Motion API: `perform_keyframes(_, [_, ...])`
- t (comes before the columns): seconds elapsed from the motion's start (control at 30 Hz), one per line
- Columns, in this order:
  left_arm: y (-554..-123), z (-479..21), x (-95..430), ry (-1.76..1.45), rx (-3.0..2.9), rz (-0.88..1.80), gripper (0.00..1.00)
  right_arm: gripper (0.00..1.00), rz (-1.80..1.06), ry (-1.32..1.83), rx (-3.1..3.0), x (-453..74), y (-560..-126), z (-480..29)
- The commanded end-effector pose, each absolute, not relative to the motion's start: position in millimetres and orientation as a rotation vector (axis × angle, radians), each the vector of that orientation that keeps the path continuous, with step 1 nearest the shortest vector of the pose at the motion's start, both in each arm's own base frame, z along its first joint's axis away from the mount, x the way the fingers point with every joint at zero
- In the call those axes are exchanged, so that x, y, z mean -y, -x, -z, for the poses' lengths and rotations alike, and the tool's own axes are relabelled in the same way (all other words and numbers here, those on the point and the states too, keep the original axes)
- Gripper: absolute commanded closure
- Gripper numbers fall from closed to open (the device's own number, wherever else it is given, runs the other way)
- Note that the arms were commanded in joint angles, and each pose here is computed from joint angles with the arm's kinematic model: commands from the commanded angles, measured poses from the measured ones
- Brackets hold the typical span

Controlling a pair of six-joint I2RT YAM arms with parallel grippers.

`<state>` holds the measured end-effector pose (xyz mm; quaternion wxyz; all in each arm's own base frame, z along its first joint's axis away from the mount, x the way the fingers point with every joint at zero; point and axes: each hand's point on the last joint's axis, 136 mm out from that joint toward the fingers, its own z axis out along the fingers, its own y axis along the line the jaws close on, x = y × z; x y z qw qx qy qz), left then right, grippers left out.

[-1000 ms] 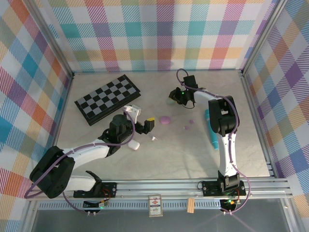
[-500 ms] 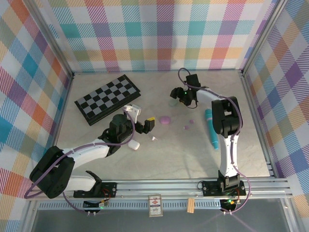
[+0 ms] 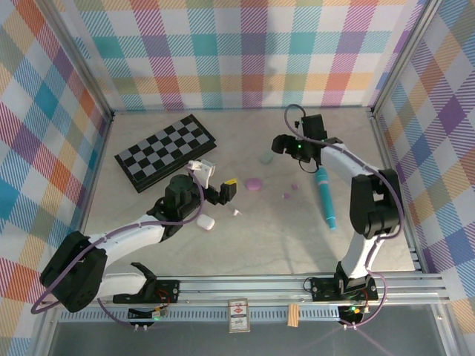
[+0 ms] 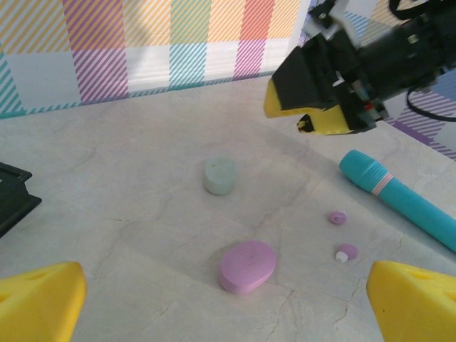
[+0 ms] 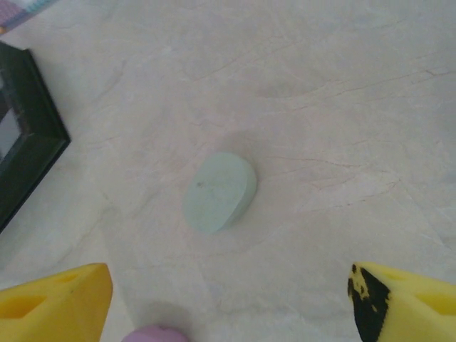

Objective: Insert the wireless bluetooth earbuds into the charging case

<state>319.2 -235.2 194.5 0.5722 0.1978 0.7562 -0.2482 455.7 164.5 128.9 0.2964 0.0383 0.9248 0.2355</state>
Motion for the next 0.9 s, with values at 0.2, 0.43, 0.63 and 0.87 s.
perform_keyframes(0.2, [-320,-178,258,-0.842,-1.899,0.464,0.00,0.08,-0.655,0.115,-2.337,-162,-404,-171])
perform_keyframes(0.43, [-337,-145,273,-1.298,-1.953,0.263,0.00,0.08,-0.589,0.031,-2.303,-137,-363,-182])
perform_keyframes(0.63, [-349,-108,294,-1.588,-1.952,0.288,0.01,0.08,-0.567,-0.009,-2.322,-123,-330,-176])
perform_keyframes(0.87, [-357,-81,311,-1.794,-1.957,0.386,0.03,0.08,-0.560,-0.021,-2.334,-115,-304,-169])
